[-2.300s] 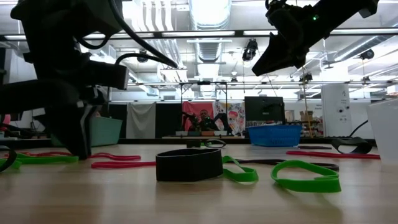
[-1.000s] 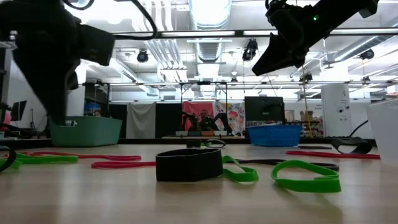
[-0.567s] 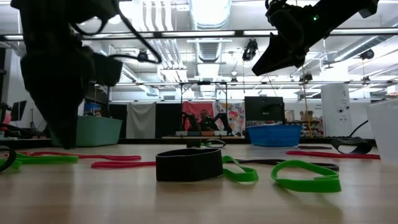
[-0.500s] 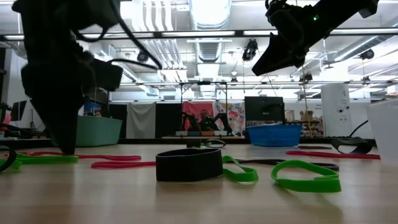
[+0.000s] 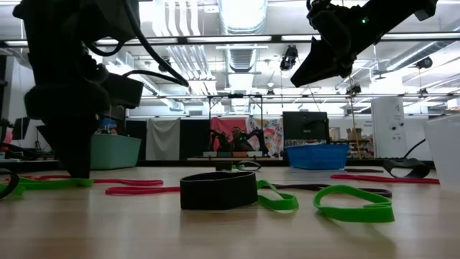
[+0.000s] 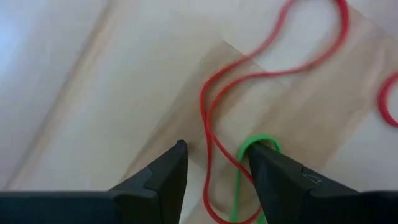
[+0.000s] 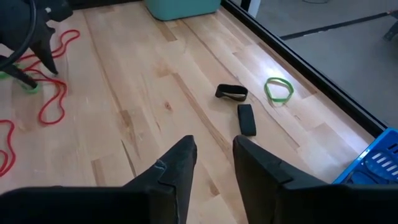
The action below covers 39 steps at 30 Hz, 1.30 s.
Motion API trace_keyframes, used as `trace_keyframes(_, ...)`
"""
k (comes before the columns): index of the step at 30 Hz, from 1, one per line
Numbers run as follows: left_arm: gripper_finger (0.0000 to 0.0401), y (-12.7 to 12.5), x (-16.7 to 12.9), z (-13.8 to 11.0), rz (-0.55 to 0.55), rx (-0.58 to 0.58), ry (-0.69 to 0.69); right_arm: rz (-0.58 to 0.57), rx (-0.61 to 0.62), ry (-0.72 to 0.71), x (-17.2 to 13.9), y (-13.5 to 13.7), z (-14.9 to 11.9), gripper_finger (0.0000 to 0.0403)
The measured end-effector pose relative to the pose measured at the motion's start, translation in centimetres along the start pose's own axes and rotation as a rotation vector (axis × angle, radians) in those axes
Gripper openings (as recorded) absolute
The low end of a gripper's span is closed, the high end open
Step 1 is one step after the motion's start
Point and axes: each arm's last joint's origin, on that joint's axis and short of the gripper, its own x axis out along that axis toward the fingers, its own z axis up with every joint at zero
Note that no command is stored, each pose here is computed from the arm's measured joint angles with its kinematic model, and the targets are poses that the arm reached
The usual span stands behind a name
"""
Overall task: Sort rubber bands into baskets
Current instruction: Put the red rubber band into the yellow basket
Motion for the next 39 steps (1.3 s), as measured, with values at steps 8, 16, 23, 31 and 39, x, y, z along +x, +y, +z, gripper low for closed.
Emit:
trace_keyframes(8,0.0145,0.06,-0.07,-0.02,0.001,0.010,0.004,0.000,0.000,0.000,-0.01,0.00,0.00,0.0101)
trace_keyframes(16,0.0145,0.01,-0.26,-0.05,-0.008,0.019,0.034,0.000,0.000,0.000,-0.01,0.00,0.00,0.0105)
trace_keyframes(23,0.0145,0.23,-0.37,-0.17,0.018,0.034,0.053,0.000,0.000,0.000,0.00,-0.01,0.00,0.0109)
trace_keyframes(31,0.0144,0.30,-0.39,-0.22,0.025,0.047,0.058,0.000,0.000,0.000,0.00,-0.01,0.00,0.0102)
trace_keyframes(39,0.0092,0.30,-0.39,-0.22,0.024,0.092,0.059,0.000,0.002,0.000,-0.01,-0.01,0.00,0.0109)
